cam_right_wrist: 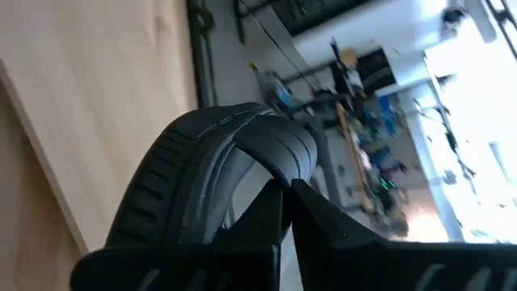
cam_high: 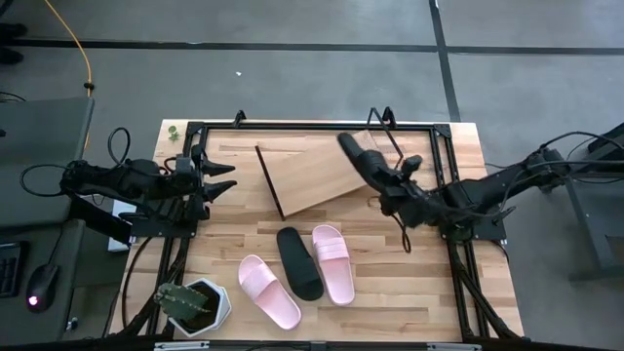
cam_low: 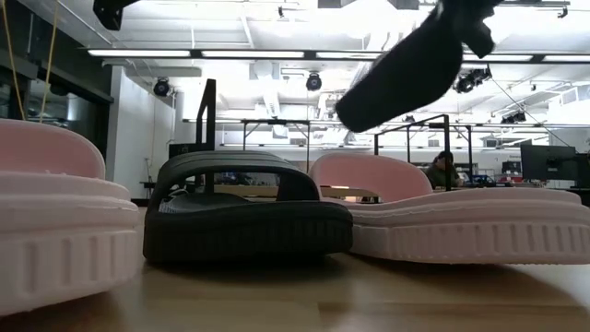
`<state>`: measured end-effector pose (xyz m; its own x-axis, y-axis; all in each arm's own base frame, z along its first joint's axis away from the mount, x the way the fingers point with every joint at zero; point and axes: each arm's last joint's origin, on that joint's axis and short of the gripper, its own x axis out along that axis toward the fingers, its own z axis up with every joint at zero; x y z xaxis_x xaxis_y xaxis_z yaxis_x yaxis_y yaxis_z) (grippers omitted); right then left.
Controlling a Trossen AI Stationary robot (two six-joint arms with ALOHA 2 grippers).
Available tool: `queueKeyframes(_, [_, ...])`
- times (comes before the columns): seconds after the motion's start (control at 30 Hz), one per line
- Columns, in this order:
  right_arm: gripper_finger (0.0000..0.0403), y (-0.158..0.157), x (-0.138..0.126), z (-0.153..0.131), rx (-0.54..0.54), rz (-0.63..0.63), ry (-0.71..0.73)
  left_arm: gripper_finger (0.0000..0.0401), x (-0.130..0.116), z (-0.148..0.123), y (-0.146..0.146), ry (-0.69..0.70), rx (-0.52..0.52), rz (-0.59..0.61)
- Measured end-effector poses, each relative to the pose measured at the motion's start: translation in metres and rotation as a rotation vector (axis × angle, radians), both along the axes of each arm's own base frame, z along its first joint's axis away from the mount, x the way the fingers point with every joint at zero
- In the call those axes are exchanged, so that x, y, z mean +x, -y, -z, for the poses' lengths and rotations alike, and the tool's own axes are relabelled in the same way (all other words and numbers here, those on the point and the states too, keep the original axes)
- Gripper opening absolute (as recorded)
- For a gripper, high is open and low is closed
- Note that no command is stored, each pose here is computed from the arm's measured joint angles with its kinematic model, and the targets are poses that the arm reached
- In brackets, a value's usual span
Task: Pick and place slides into the shelf
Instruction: Put the right black slipper on the shelf
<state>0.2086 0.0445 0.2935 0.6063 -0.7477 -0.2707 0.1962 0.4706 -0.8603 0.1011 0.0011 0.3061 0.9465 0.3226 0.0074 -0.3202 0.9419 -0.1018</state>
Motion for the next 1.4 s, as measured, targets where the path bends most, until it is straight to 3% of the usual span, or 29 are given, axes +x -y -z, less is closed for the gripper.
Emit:
queueKeyframes(0.2, [0.0, 0.029, 0.014, -0.001, -0.034, -0.017, -0.027, 0.0177, 0.0, 0.0, 0.0, -0.005, 0.013, 0.0])
queueKeyframes(0.53, [0.0, 0.073, 0.018, 0.0, 0.02, -0.037, -0.073, 0.0177, 0.0, 0.001, 0.0, -0.02, 0.014, 0.0])
queueKeyframes(1.4, [0.0, 0.117, 0.039, 0.041, -0.004, 0.11, -0.338, 0.0177, 0.0, 0.002, 0.0, -0.022, 0.0, 0.001])
